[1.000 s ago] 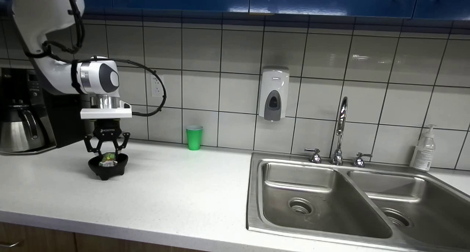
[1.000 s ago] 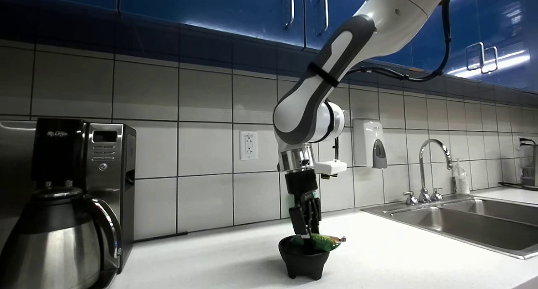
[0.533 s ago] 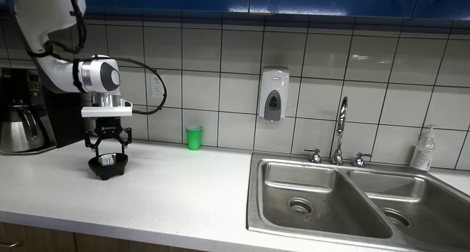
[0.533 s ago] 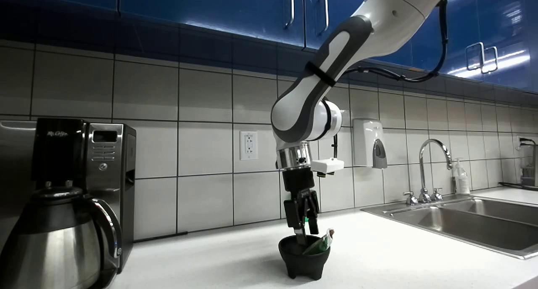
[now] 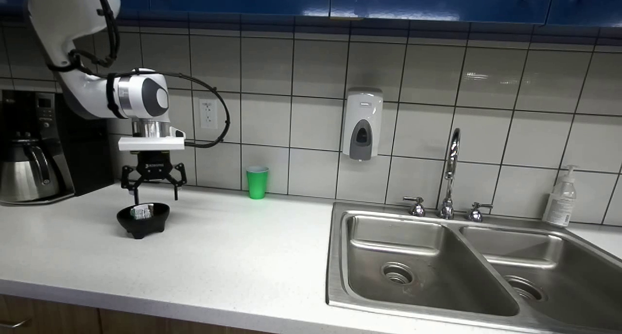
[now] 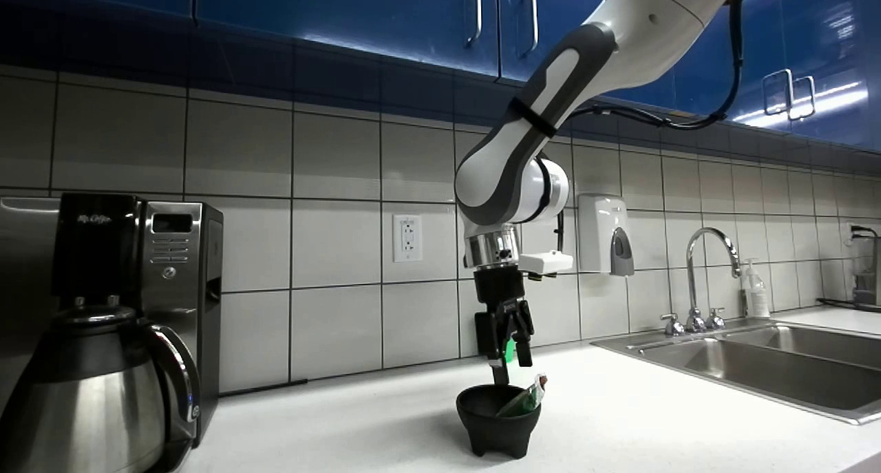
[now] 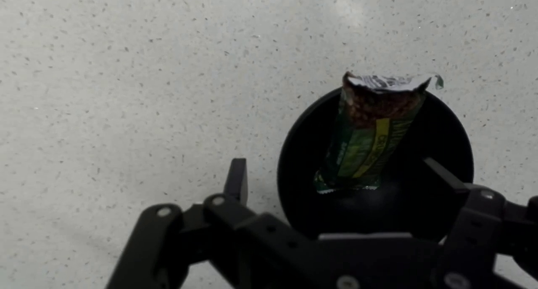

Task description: Put the green packet in the bowl

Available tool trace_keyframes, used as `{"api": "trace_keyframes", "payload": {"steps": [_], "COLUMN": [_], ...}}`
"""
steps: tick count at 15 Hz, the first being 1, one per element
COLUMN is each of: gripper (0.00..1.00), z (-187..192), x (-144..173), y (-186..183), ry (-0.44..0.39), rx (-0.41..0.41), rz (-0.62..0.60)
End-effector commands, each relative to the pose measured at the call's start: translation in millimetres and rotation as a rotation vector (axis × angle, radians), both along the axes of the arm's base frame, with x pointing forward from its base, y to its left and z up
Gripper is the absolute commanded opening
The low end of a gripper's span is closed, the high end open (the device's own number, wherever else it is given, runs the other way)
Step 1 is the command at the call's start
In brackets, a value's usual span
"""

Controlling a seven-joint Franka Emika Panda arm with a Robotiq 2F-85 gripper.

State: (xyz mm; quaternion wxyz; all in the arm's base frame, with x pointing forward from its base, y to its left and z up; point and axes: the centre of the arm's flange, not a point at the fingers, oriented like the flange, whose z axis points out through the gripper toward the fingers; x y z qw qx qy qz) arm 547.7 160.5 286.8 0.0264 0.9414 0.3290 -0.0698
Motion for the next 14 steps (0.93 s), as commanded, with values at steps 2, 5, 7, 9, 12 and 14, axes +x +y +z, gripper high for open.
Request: {"api": "trace_keyframes", "payload": {"steps": [2,5,7,9,12,14], "gripper": [1.0,1.0,1.0,1.0,1.0,1.0], "z": [29,37,39,38,34,33], "x": [-4,-6,-12,-20,-36,-47], "y": [-50,-77,-94,-109,-124,-129], "ry": [0.005,0.005,0.004,0.003,0.008,0.008], "rx": [0.017,0.024,0.016,0.008,-0.004,-0.006], "rz": [-0.069,-0.115,-0.139,-0.159,-0.195,-0.211]}}
